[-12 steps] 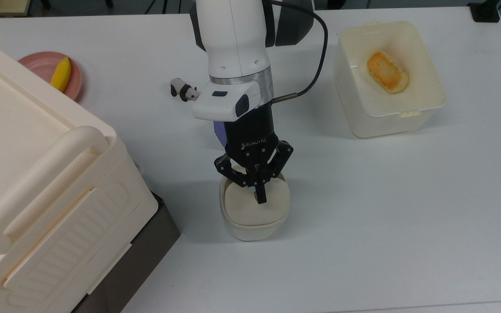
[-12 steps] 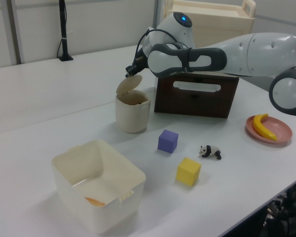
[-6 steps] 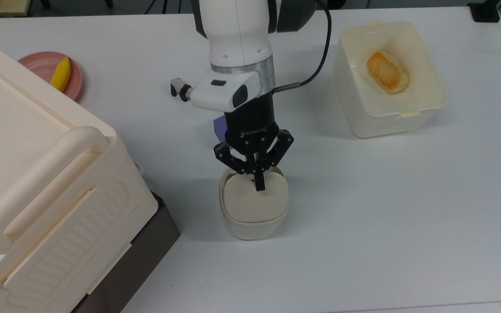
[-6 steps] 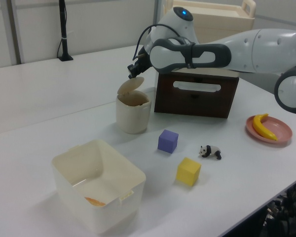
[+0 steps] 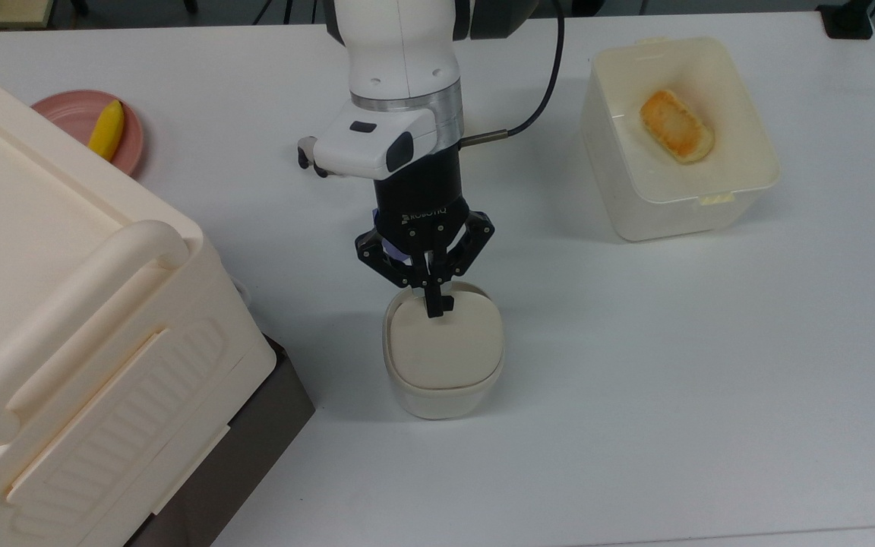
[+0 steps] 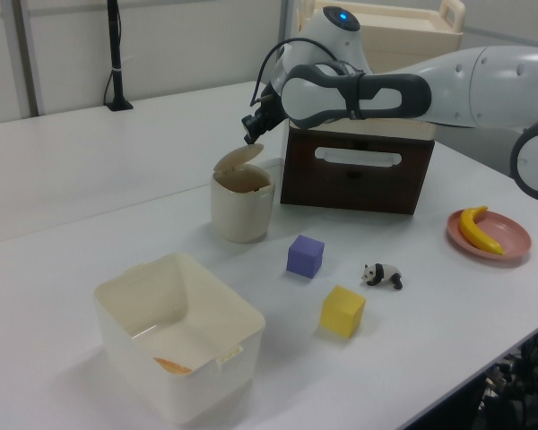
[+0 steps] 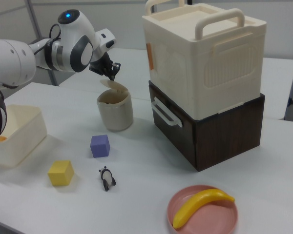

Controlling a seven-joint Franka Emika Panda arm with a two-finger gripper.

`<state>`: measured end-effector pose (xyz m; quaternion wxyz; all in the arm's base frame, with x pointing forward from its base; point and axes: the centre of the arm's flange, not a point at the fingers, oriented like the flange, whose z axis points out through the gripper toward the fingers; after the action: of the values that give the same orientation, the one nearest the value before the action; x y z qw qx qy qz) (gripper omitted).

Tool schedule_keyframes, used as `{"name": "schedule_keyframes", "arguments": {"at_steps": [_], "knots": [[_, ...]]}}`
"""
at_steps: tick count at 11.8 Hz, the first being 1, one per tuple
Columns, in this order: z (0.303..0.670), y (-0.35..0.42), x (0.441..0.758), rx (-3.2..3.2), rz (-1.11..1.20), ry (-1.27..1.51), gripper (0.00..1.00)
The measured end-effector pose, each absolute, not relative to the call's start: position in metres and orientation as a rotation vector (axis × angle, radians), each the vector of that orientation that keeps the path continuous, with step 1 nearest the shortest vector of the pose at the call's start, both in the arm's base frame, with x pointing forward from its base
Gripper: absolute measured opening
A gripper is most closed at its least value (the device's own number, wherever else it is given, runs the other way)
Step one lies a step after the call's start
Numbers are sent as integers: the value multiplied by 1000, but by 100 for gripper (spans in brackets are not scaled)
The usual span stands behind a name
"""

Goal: Close the trash can
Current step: 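Push the lid forward and down over the can opening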

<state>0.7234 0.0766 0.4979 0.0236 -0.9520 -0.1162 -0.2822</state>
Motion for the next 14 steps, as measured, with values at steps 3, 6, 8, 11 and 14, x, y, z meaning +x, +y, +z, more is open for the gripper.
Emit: {"name": "schedule_keyframes", "arguments": {"at_steps": [3,6,8,11,14], "knots": [[488,76,721,-2963,-848,-372,1],[477,77,719,-2971,-816,-378,1],[471,78,717,-2975,-800,-381,1],[464,79,715,-2981,-772,-384,1],[458,79,712,-2994,-724,-388,1]]}}
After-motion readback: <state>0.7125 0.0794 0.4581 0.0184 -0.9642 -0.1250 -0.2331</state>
